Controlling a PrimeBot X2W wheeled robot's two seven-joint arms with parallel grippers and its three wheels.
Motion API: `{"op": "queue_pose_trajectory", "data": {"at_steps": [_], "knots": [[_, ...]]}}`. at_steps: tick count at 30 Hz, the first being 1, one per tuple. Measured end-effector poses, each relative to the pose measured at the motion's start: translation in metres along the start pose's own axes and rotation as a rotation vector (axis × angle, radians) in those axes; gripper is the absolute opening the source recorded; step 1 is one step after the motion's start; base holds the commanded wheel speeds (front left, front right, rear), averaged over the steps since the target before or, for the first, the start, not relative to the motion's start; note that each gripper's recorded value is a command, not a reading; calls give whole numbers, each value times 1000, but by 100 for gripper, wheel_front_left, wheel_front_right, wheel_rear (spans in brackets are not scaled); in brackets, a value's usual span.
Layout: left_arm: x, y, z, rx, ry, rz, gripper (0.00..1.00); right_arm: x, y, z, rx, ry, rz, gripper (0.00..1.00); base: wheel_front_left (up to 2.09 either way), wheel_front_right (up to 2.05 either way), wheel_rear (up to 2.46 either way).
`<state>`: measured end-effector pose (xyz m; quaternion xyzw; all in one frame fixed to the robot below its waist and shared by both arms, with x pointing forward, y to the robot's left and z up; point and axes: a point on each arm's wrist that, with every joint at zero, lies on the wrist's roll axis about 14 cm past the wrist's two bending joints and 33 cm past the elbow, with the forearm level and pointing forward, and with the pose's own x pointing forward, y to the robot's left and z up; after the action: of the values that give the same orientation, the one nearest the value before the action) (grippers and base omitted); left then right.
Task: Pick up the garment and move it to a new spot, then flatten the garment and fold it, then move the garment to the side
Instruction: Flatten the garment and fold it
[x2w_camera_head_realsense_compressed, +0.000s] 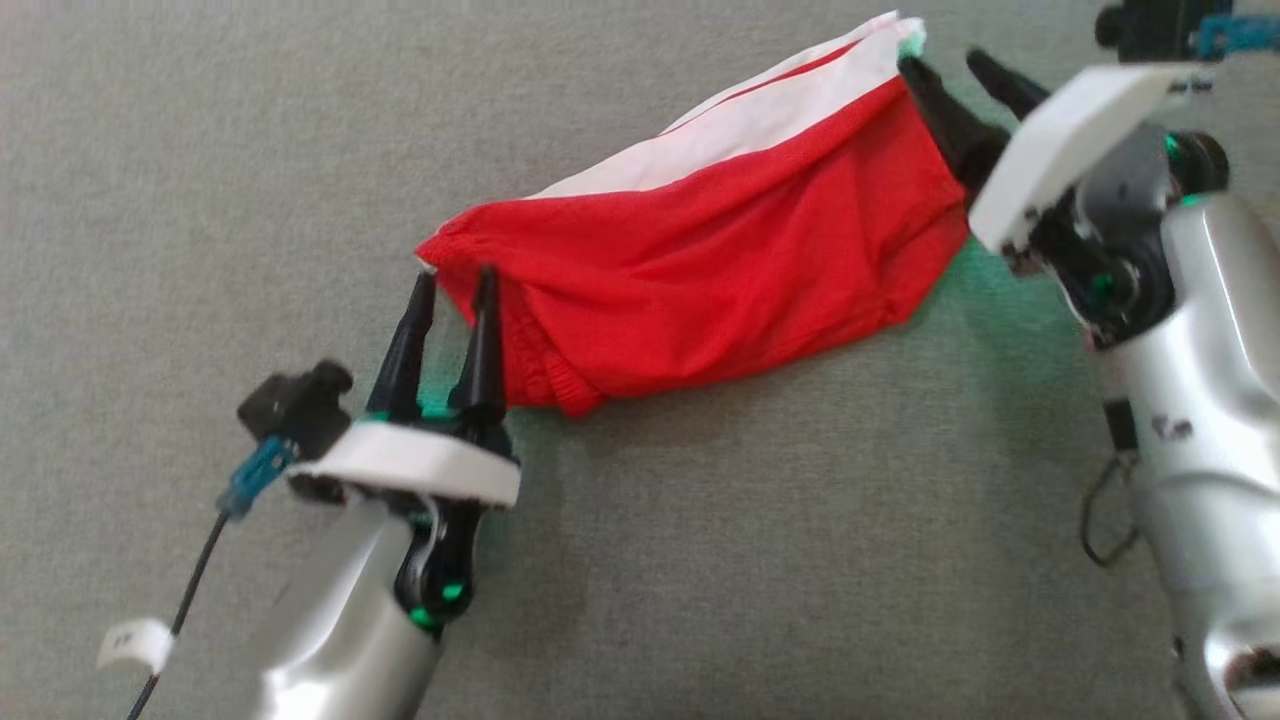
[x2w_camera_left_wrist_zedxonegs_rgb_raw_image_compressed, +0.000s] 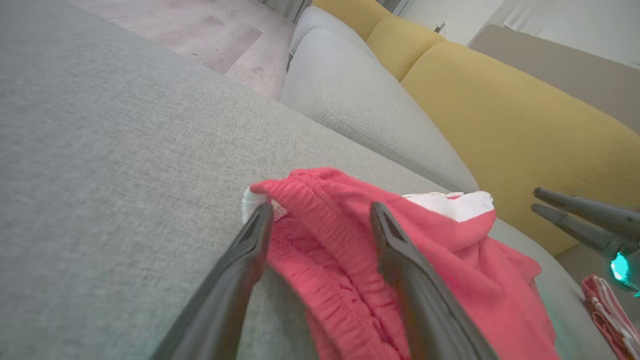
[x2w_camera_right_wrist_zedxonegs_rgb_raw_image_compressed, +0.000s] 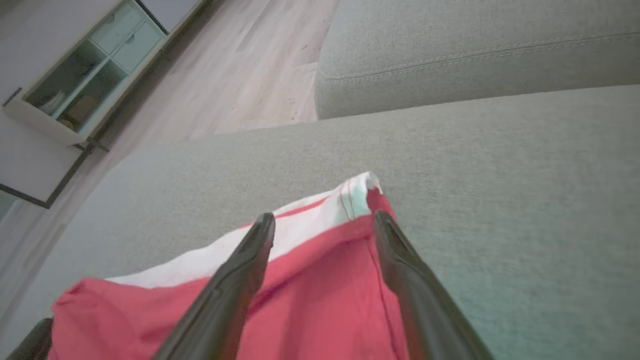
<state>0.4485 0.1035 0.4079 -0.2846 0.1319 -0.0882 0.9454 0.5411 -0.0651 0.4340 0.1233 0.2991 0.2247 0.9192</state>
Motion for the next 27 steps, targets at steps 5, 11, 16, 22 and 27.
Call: {"op": "queue_pose_trajectory", "data": {"at_steps": [5,11,16,22,27], "knots": [[-10,-2,9,85,-28,2,100,-16,-23,-14,-77,16,-87,100,0,0,0],[-18,-6,32,192,-113,9,100,-10,-26,-20,-101,0,-127,100,0,0,0],[-27,-10,57,289,-212,23,100,8,-22,-33,-92,19,-140,100,0,0,0],[-38,-10,71,335,-274,37,100,26,-34,-40,-153,77,-195,100,0,0,0],[-49,-2,71,350,-274,63,100,35,-34,-47,-153,127,-205,100,0,0,0]]}}
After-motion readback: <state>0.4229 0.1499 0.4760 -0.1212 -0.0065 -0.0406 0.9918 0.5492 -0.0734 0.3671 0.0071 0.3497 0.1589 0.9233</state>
